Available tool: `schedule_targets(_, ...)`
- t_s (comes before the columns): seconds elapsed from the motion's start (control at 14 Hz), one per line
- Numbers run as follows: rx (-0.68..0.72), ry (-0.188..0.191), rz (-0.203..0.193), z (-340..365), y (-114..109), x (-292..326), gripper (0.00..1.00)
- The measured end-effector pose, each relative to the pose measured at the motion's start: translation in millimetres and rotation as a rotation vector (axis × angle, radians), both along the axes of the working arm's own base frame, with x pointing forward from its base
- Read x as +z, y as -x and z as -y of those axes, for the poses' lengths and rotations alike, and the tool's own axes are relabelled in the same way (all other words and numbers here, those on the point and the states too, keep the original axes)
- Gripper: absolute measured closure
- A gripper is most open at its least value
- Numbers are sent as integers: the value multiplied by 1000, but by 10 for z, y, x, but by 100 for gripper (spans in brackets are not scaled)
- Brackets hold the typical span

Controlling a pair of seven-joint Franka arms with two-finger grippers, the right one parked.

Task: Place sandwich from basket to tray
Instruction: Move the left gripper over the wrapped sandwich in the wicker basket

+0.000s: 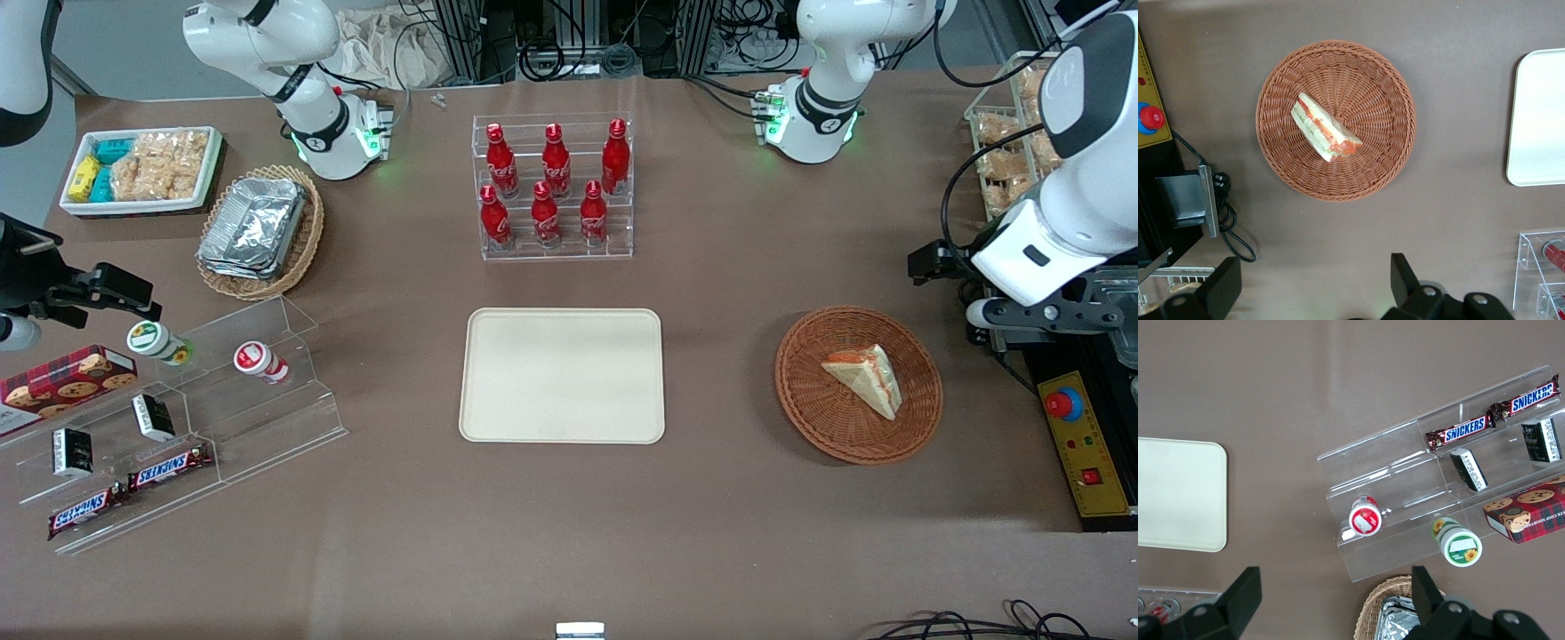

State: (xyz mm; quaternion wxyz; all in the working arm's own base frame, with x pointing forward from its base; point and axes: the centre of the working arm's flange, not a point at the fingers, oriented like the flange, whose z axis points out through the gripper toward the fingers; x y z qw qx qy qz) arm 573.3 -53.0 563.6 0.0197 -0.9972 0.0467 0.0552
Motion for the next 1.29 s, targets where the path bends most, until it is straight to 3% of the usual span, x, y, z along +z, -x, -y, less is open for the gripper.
schedule_targets(0.36,8,2,-22,-18,-67,-128,0)
schedule_targets(0.57,85,2,-40,-62,-136,-331,0)
schedule_targets(0.71,187,-1,-6,-127,-204,-557,0)
schedule_targets(0.93,399,1,79,-169,-260,-1120,0)
schedule_targets(1.07,577,-22,74,-180,-220,-1507,0)
schedule_targets(1.29,673,-71,77,-205,-256,-1904,0)
